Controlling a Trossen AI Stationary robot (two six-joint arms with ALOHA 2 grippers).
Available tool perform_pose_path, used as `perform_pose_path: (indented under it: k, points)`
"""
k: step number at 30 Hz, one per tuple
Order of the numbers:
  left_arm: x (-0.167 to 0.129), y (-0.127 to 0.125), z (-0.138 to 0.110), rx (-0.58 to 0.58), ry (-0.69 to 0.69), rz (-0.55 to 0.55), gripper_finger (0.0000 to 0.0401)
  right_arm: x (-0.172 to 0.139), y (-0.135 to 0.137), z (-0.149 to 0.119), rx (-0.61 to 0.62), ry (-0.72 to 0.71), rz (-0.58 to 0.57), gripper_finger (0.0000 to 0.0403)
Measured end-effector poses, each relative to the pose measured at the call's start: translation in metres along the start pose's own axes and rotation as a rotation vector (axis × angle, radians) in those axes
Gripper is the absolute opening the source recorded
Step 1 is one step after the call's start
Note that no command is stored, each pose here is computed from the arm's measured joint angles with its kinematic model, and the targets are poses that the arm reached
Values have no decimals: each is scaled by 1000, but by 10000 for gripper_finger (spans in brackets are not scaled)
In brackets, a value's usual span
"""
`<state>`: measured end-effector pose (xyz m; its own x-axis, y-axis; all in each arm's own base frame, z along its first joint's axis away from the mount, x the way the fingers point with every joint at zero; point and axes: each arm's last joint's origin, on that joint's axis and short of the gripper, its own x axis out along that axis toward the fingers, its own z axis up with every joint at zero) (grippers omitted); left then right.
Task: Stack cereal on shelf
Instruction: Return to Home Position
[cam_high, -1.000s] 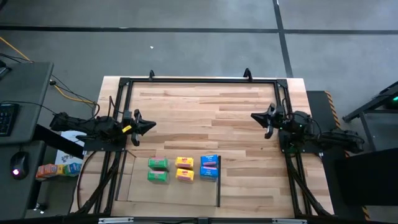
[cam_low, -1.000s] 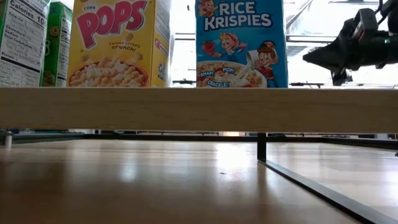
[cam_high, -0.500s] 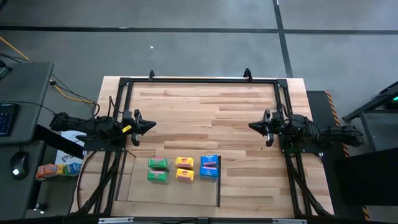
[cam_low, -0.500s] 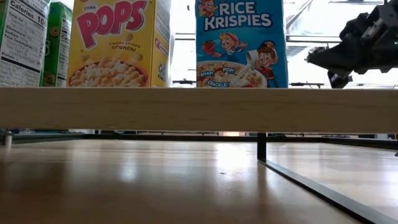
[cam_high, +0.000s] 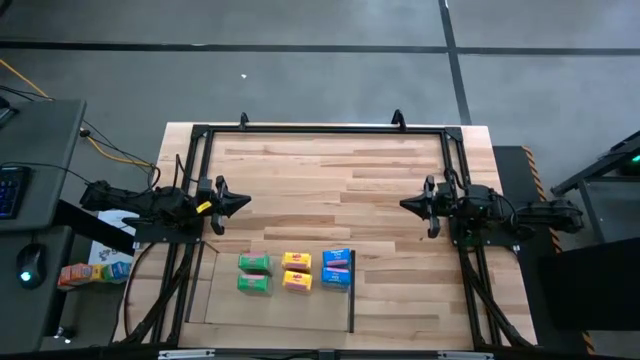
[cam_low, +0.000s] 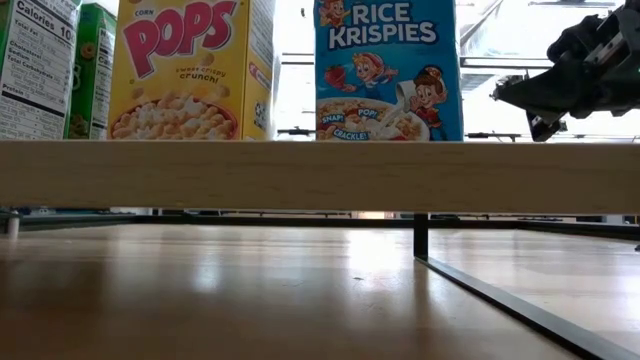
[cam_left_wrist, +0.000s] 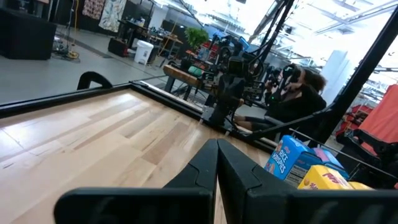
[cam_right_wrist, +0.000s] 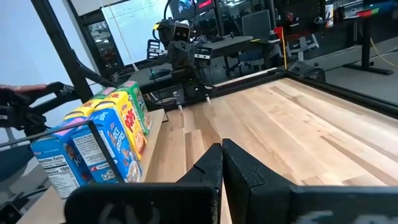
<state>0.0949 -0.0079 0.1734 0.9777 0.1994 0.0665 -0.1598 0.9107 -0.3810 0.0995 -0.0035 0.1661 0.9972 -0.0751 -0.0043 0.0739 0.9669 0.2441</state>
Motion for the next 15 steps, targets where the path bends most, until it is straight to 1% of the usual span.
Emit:
perform_pose_path:
  k: [4,15]
  points:
    - [0,0,0,1,1,3,1,0,0,0,24,0,0,0]
    - [2,7,2,5,-28,70,1,0,0,0,14,1,0,0]
